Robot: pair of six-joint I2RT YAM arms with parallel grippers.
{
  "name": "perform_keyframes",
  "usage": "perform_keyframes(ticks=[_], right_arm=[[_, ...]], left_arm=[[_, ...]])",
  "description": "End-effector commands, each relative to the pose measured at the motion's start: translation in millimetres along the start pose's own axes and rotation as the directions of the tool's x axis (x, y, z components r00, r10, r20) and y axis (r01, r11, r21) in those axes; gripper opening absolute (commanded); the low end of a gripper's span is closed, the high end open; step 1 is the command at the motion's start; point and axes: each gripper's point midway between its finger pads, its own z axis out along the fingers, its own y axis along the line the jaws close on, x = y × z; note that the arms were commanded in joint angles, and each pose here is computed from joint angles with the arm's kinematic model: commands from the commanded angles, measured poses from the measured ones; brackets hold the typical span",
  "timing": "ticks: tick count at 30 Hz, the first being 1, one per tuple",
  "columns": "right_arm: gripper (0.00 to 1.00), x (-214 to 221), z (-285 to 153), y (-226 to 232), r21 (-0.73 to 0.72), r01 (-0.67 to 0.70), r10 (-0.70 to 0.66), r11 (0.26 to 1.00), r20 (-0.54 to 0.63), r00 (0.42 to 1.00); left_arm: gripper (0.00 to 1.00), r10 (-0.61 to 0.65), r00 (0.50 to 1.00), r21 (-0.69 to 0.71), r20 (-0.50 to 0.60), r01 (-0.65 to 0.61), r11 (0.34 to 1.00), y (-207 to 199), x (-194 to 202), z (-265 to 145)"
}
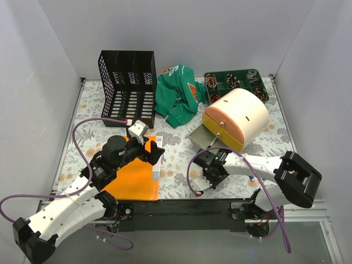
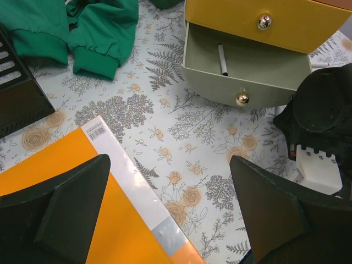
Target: Organize the desk
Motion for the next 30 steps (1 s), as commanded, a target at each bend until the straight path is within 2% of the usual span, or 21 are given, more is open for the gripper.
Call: perform_keyframes(ticks=[1,4,11,19,24,30], right_arm=[[0.06,-41.3,-5.6,-0.8,-0.031,-0.010,0.016,0.999,0.206,0.979],[0.01,-63.3,-20.8,-1.7,-0.062,-0.015,0.034,0.998,0.313,0.949],[0.01,-111.9,-85.6,-20.0,-0.085,0.021,0.029,0.996,0.539,0.842],[0.01,-141.7,-135.1,-34.3,-0.130,-0.019,0.101,0.991,0.662,0.743],[0.01,-130.7,-165.2,-64.3,-0.100,-0.165,0.189,0.981,0.673,0.715],[0.01,-92.3,-202.6,-101.3,-0.019,-0.369,0.275,0.929,0.703,0.657]], left_arm=[[0.91,0.016,1.000,-0.007,0.017,-0.016,1.000,0.8,-6.3,-2.8],[0.91,0.016,1.000,-0.009,0.016,-0.016,1.000,1.1,-5.9,-2.5],[0.92,0.017,1.000,-0.015,0.012,-0.017,1.000,2.4,-5.4,-1.5],[0.92,0.019,1.000,-0.021,-0.001,-0.019,1.000,4.1,-2.0,1.0],[0.92,0.019,1.000,-0.024,0.000,-0.019,1.000,4.6,-1.8,0.9],[0.92,0.020,1.000,-0.022,0.003,-0.020,1.000,4.0,-2.7,0.5]])
